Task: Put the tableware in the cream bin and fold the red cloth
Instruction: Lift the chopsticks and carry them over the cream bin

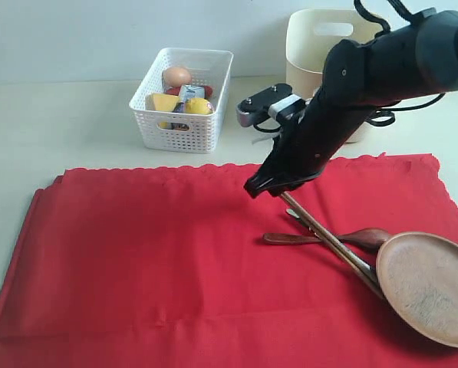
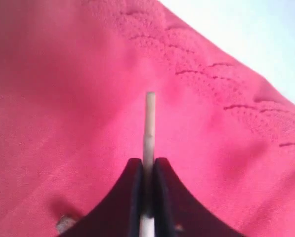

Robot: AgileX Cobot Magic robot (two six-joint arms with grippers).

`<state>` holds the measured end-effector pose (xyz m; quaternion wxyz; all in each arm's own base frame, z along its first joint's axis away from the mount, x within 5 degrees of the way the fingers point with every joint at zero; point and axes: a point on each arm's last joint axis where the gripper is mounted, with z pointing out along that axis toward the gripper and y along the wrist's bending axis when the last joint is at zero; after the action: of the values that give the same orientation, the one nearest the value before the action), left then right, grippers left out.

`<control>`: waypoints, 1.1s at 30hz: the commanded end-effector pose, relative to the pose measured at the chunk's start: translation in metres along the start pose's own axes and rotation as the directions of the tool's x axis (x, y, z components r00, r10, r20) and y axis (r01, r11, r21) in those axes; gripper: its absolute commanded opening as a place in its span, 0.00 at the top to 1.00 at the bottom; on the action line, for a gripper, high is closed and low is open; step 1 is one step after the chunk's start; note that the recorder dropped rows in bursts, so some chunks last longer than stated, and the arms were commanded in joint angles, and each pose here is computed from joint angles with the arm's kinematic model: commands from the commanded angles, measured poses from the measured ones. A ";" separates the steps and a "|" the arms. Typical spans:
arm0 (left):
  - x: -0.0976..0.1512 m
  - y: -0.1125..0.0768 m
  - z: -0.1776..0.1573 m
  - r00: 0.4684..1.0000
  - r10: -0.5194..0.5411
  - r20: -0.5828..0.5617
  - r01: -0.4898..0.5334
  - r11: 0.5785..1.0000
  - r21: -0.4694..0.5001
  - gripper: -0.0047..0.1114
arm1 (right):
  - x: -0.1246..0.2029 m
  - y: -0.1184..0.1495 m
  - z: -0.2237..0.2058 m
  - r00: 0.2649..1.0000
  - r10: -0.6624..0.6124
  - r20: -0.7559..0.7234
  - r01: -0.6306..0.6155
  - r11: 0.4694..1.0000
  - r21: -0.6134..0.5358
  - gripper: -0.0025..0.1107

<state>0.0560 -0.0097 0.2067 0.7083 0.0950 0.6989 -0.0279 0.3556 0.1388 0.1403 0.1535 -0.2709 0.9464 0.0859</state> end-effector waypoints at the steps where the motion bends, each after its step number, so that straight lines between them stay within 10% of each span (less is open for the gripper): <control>1: 0.001 0.000 0.000 1.000 0.002 0.003 -0.002 1.000 0.007 0.96 | -0.003 0.002 -0.014 0.999 -0.017 0.029 0.017 1.000 0.003 0.98; 33: 0.001 0.000 0.000 1.000 0.002 0.003 -0.002 1.000 0.007 0.96 | -0.052 0.000 -0.159 0.960 -0.027 0.280 0.010 0.998 0.061 0.98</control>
<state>0.0560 -0.0097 0.2067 0.7083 0.0950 0.6989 -0.0279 0.3533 0.1371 0.2910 0.2715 -0.2749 0.9160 0.1078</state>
